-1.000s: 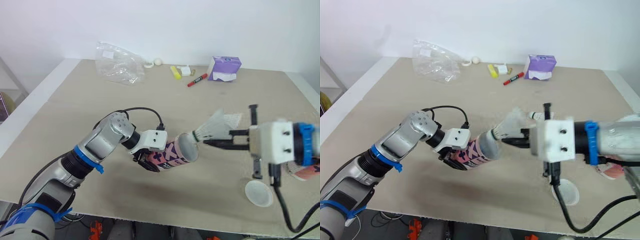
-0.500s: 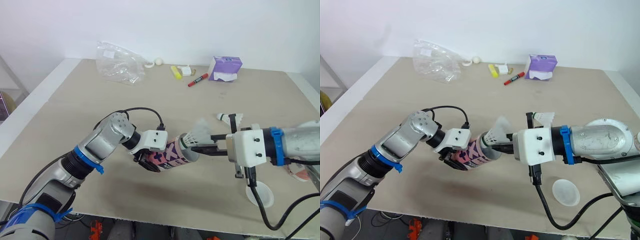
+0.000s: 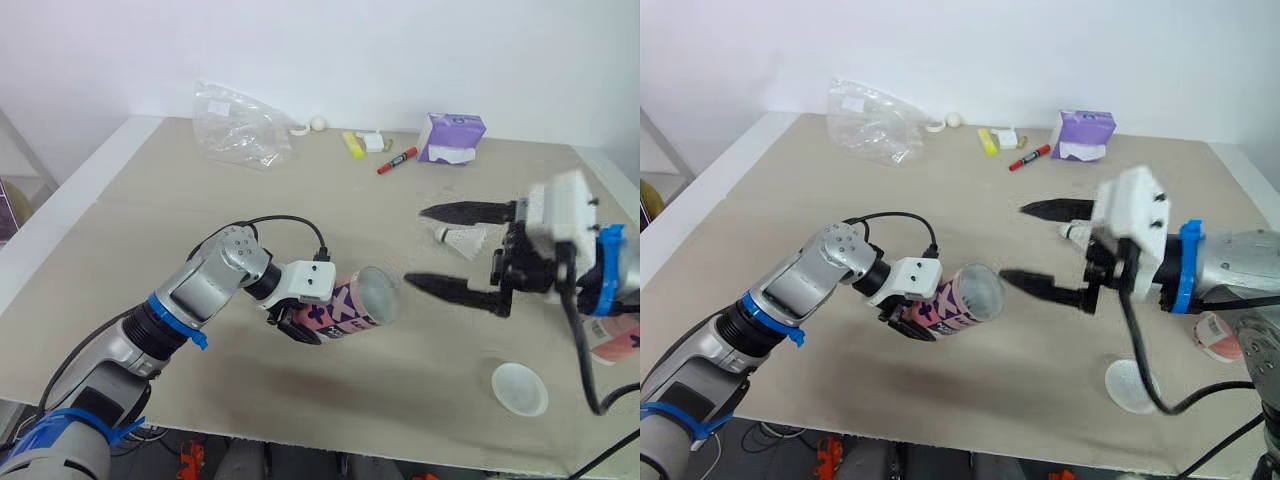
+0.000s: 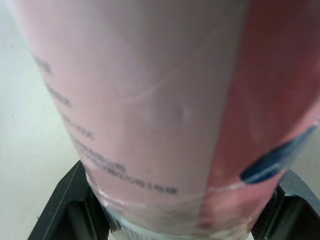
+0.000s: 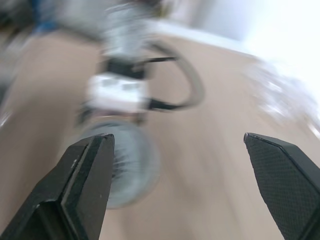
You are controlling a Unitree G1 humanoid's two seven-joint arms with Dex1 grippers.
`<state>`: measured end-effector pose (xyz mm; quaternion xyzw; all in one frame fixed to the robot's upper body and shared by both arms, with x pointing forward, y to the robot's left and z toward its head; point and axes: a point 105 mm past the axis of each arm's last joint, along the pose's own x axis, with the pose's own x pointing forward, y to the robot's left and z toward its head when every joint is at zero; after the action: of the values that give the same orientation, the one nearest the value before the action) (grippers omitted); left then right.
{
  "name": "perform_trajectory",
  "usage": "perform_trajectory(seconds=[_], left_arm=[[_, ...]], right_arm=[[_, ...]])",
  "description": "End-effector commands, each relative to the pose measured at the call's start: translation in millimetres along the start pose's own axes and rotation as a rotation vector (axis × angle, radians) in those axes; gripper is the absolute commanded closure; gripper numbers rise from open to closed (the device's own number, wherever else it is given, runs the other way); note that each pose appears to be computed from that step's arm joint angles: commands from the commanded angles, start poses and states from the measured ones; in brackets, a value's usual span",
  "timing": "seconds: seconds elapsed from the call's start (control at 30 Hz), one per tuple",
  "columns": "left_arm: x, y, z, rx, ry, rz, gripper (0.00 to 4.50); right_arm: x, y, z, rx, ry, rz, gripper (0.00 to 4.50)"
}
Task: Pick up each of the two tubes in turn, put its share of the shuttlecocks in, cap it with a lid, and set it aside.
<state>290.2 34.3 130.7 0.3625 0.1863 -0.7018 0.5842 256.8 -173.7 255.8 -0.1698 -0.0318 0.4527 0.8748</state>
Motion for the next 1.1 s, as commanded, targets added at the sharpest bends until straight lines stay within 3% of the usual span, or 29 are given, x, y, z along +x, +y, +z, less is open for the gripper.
perform_trajectory(seconds=[0.03, 0.13, 0.3, 0.63, 1.1], left_arm=[[5.2, -1.0, -13.2, -0.040, 0.043, 0.003, 1.66], [5.3, -1.1, -13.4, -0.037, 0.046, 0.002, 1.66], [5.0, -0.7, -12.9, -0.038, 0.046, 0.003, 1.66], [4.1, -3.2, -14.1, -0.045, 0.048, 0.005, 1.66], [2.5, -4.4, -15.8, -0.058, 0.051, 0.017, 1.66]], right_arm=[[-31.3, -55.9, -40.5, 0.148, 0.033, -0.424, 0.07], [-41.8, -77.9, -73.4, 0.190, 0.092, -0.626, 0.07], [-37.2, -89.9, -111.3, 0.268, 0.168, -0.734, 0.07], [-5.4, -99.1, -143.1, 0.335, 0.205, -0.716, 0.07], [21.3, -112.0, -149.8, 0.399, 0.164, -0.708, 0.07]])
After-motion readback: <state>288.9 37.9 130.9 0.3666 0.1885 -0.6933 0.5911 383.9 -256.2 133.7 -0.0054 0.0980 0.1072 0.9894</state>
